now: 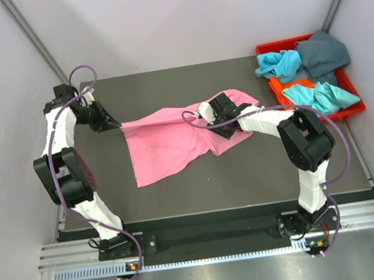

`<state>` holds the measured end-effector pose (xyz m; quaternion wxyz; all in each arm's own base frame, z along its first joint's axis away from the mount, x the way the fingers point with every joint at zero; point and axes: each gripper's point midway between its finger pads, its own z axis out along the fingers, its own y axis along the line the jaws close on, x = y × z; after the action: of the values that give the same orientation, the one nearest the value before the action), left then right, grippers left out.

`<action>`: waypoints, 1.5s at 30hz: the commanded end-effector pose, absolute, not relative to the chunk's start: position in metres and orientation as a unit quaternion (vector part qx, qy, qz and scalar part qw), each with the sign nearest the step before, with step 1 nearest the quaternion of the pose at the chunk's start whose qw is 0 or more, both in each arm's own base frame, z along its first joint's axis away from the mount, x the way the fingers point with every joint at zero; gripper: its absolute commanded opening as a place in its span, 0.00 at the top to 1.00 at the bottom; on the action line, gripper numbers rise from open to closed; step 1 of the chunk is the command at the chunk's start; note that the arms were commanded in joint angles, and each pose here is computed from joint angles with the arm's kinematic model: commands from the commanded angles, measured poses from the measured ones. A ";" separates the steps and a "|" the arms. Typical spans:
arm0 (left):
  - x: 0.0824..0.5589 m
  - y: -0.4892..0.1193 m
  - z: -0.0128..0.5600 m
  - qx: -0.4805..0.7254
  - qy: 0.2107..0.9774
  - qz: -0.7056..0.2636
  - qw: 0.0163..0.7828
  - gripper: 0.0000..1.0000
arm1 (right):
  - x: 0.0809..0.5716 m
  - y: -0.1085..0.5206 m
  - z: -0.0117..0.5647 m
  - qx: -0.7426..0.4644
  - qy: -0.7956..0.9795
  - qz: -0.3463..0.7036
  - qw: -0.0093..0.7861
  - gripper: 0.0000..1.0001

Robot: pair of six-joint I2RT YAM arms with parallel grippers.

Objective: Fold and stack the t-shirts
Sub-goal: Flatten the tshirt out

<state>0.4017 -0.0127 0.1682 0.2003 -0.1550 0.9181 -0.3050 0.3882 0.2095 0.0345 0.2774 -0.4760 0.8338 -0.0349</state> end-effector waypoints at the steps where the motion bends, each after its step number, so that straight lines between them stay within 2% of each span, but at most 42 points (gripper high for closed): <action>1: 0.405 -0.010 0.184 -0.151 0.909 -0.315 0.229 1.00 | 0.410 0.223 0.052 -0.481 0.816 -0.049 0.318 0.59; 5: 0.406 -0.010 0.184 -0.153 0.908 -0.318 0.227 1.00 | 0.408 0.220 0.050 -0.483 0.815 -0.056 0.316 0.63; 10: 0.406 -0.009 0.183 -0.156 0.907 -0.318 0.227 1.00 | 0.408 0.218 0.051 -0.489 0.810 -0.060 0.317 0.73; 15: 0.407 -0.008 0.185 -0.157 0.906 -0.320 0.229 1.00 | 0.407 0.214 0.049 -0.493 0.809 -0.069 0.313 0.76; 18: 0.407 -0.008 0.185 -0.157 0.905 -0.321 0.229 1.00 | 0.405 0.215 0.050 -0.496 0.808 -0.063 0.311 0.87; 19: 0.407 -0.008 0.185 -0.157 0.906 -0.320 0.230 1.00 | 0.404 0.215 0.052 -0.496 0.808 -0.063 0.313 0.94; 22: 0.407 -0.007 0.186 -0.158 0.905 -0.320 0.231 1.00 | 0.410 0.217 0.067 -0.487 0.806 -0.066 0.330 1.00; 25: 0.407 -0.007 0.187 -0.158 0.905 -0.321 0.232 1.00 | 0.416 0.226 0.098 -0.474 0.802 -0.054 0.360 1.00; 31: 0.411 -0.008 0.193 -0.151 0.903 -0.325 0.238 1.00 | 0.436 0.247 0.210 -0.435 0.772 -0.028 0.462 1.00; 36: 0.422 0.000 0.209 -0.134 0.904 -0.306 0.267 1.00 | 0.434 0.242 0.276 -0.411 0.745 -0.023 0.525 1.00; 39: 0.435 0.009 0.234 -0.110 0.903 -0.282 0.305 1.00 | 0.430 0.233 0.298 -0.399 0.737 -0.024 0.545 1.00; 45: 0.440 0.015 0.253 -0.100 0.899 -0.263 0.336 1.00 | 0.397 0.230 0.275 -0.418 0.751 0.028 0.511 1.00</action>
<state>0.4387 0.0074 0.2342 0.3051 -0.1135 0.9031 -0.2801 0.4179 0.2313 0.2789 0.5236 -0.4171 0.7428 -0.0100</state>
